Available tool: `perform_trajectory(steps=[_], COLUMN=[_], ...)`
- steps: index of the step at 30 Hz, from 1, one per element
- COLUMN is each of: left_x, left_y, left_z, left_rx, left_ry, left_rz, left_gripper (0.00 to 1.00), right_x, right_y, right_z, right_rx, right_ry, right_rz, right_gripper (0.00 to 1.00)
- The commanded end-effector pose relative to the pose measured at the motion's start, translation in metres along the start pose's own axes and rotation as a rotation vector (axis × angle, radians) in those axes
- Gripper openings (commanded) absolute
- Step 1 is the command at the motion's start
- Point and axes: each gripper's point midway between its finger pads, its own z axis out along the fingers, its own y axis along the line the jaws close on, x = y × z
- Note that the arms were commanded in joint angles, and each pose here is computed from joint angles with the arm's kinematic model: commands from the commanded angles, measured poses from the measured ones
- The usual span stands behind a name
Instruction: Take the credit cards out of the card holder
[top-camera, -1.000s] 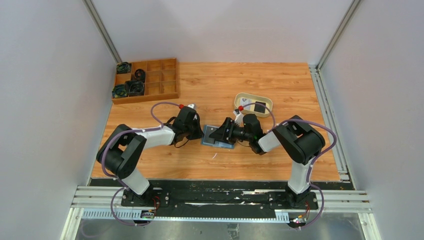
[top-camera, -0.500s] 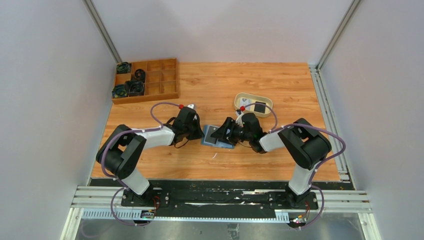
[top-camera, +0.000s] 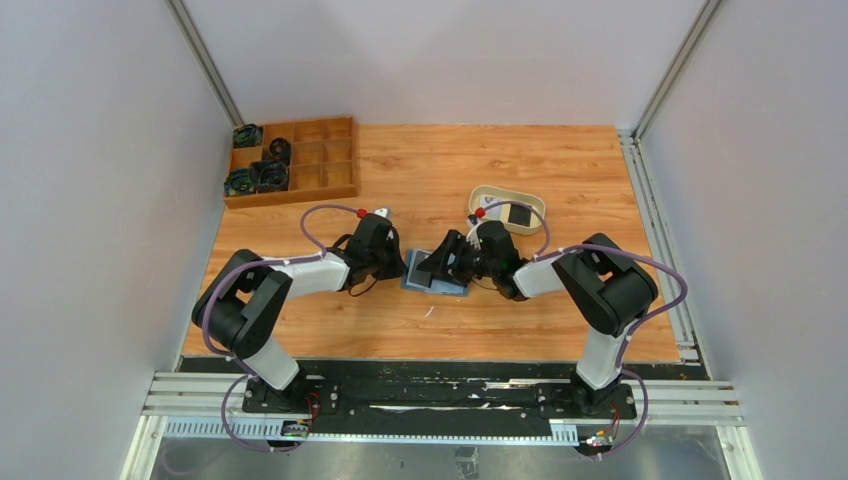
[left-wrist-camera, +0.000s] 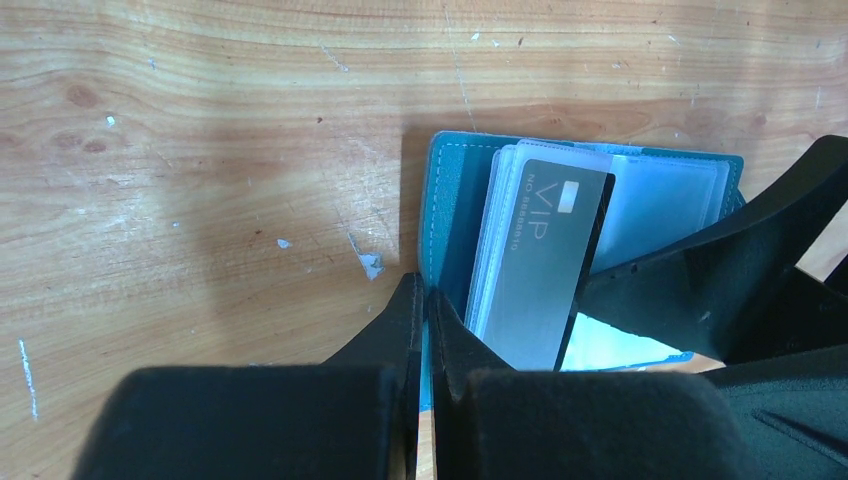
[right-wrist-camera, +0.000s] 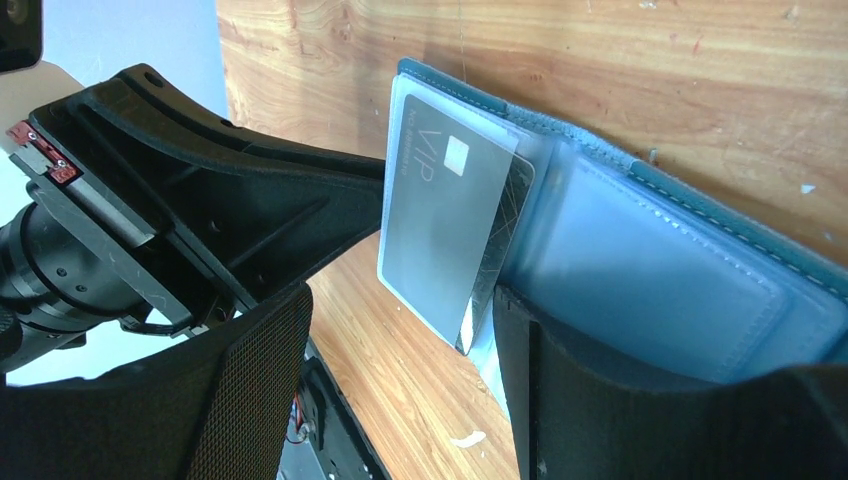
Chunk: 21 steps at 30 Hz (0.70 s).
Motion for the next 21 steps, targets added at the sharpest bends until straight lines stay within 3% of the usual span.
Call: perform_trajectory(steps=[1,21], left_x=[0.047,0.05], left_y=[0.044,0.046], left_z=[-0.004,-0.006], left_rx=[-0.156,-0.158], left_ry=[0.142,0.146], left_rz=[0.021,0.02], left_gripper=[0.0,0.0], right_x=[0.019,0.001], right_y=[-0.025,0.049], right_z=[0.008,-0.007], right_rx=[0.096,-0.226], right_ry=[0.052,-0.033], right_rz=[0.031,-0.035], right_gripper=[0.71,0.69])
